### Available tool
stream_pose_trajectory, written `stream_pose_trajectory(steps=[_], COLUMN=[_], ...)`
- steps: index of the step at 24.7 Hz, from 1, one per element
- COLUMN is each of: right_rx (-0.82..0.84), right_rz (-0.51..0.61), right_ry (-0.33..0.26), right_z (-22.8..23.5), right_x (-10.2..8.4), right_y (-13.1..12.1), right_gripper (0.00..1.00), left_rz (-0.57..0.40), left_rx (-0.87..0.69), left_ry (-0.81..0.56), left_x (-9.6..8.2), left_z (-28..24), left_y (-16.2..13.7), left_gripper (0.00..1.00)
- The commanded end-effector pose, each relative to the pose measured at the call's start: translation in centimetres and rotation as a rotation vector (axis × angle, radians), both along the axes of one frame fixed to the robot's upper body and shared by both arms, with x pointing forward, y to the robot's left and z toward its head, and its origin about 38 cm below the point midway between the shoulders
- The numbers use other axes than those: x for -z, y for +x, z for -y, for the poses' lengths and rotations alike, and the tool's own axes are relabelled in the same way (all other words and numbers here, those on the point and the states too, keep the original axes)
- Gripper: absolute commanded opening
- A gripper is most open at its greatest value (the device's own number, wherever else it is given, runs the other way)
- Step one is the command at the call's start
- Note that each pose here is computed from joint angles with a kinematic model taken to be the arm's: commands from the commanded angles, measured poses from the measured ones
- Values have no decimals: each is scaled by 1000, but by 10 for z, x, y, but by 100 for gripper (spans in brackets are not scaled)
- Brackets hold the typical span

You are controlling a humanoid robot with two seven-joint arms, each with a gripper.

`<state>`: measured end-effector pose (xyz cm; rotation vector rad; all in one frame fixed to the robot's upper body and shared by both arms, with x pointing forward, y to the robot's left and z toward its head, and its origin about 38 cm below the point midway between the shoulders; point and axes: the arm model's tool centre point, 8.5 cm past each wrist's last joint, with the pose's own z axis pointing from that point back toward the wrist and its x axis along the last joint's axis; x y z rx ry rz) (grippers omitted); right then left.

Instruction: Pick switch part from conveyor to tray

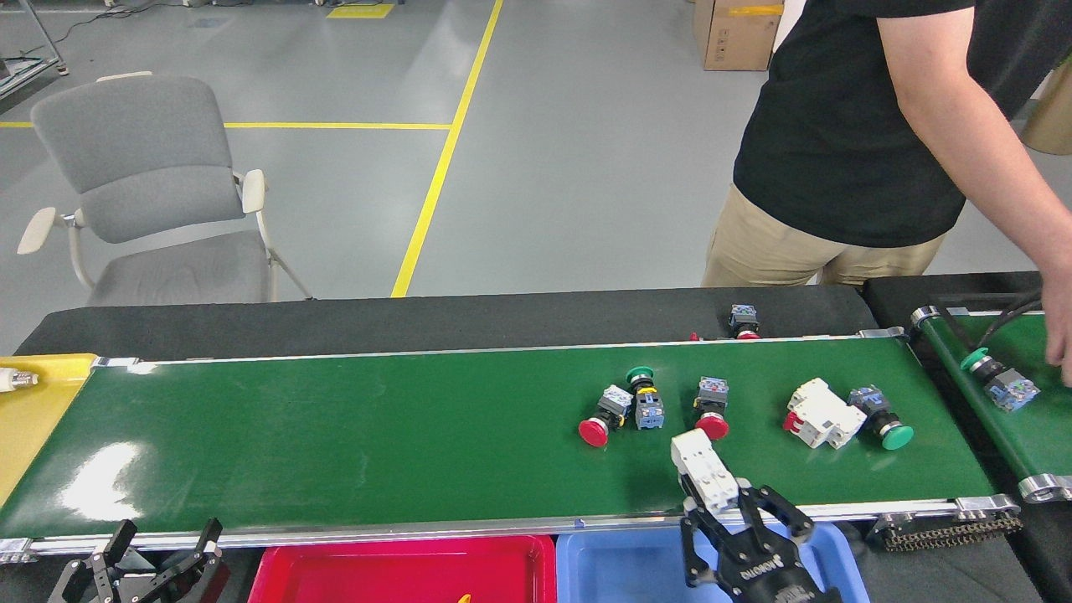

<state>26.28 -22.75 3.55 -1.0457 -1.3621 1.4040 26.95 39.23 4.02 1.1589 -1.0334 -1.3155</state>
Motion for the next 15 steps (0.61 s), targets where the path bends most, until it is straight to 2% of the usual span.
stream_pose_trajectory(steps=[1, 4, 5, 7, 10, 12, 14, 15], right_rx=[-56, -143, -163, -148, -80, 73, 206, 257], right_rz=[57, 0, -11, -44, -59, -37, -6, 5], right_ry=[51, 126, 139, 158, 164, 190, 191, 170], right_z=[14, 45, 54, 58, 63, 61, 62, 61], right_x=[-10, -4, -3, 5, 8, 8, 2, -3], right_y=[-6, -37, -45, -54, -51, -41, -21, -9], right_gripper=[22, 35, 52, 100, 100, 100, 100, 100], left_rz=[22, 39, 49, 67, 107, 138, 141, 134], left_rx=[2, 19, 31, 92, 261, 368, 460, 499], left_ry=[8, 15, 19, 22, 13, -1, -8, 12], left_x=[-7, -13, -17, -24, -36, -45, -48, -49], left_z=[0, 5, 9, 27, 75, 115, 149, 167], left_y=[2, 5, 6, 13, 27, 36, 46, 52], left_gripper=[100, 100, 100, 100, 100, 100, 100, 100])
